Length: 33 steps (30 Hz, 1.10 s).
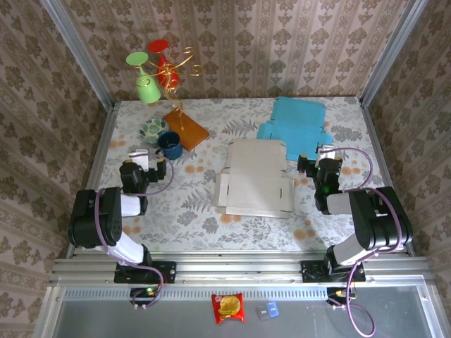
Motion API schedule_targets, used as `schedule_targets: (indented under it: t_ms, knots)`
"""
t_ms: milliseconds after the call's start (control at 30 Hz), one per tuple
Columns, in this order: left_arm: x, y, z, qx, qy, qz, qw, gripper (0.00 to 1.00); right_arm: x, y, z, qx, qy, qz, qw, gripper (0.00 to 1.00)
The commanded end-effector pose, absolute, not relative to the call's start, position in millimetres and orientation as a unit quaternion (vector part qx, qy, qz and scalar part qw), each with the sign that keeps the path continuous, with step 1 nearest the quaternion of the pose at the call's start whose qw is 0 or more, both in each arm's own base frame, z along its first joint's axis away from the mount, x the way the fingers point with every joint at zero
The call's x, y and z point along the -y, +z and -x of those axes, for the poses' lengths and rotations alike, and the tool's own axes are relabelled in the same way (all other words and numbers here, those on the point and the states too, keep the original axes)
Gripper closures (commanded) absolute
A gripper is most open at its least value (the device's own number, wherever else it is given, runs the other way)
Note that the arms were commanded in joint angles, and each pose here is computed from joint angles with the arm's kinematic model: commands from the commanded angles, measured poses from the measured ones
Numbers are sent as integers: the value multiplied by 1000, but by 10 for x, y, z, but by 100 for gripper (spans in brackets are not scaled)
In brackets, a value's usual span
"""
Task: Fold the paper box
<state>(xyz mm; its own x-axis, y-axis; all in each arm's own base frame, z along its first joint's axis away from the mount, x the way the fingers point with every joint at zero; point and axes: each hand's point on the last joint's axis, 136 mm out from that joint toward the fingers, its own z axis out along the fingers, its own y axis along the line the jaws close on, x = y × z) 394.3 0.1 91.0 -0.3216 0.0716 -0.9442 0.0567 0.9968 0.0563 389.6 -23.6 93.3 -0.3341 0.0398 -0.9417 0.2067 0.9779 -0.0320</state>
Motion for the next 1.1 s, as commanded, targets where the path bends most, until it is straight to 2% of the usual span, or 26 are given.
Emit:
schedule_targets:
  t_ms: [0,200,367,467,533,600,633,667,700,767,833,900,933,1067]
  knots:
    - [45,993,-3925,-799,5,-48,600,0,220,1053,-3880,-796,-68,-76,596,0]
    - [133,1204,-3738,-766,71,-60,636,0,175,1230,-3777,-790,-76,-66,605,0]
    - [380,1571,-3664,-755,125,-98,636,0,82,1861,-3635,-753,-103,-61,647,0]
    - [518,1978,-3640,-732,124,-85,665,0,22,2400,-3538,-740,-110,-77,660,0]
    - [650,2275,-3628,-715,123,-67,684,0,47,2792,-3433,-737,-97,-129,656,0]
    - [812,2443,-3613,-731,81,-43,676,0,117,3014,-3314,-744,-35,-230,626,0]
    - [851,2372,-3544,-776,41,-27,628,0,129,2970,-3228,-761,4,-279,585,0]
    - [959,2330,-3461,-804,-25,-7,594,0,143,2891,-3143,-770,29,-321,551,0]
    - [1017,2352,-3491,-800,-96,32,592,0,162,2769,-3036,-771,51,-370,515,0]
    - [1063,2298,-3585,-794,-219,85,561,0,-91,2696,-3043,-792,155,-342,480,0]
    - [1154,2137,-3597,-827,-234,122,496,0,-193,2629,-2975,-799,190,-352,450,0]
    - [1456,2073,-3553,-864,-217,73,449,0,-299,2389,-2788,-825,184,-379,377,0]
    - [1621,1992,-3512,-879,-216,46,423,0,-373,2273,-2705,-836,184,-388,342,3]
    - [2040,1678,-3366,-919,-227,-1,321,14,-855,1866,-2468,-849,241,-401,245,19]
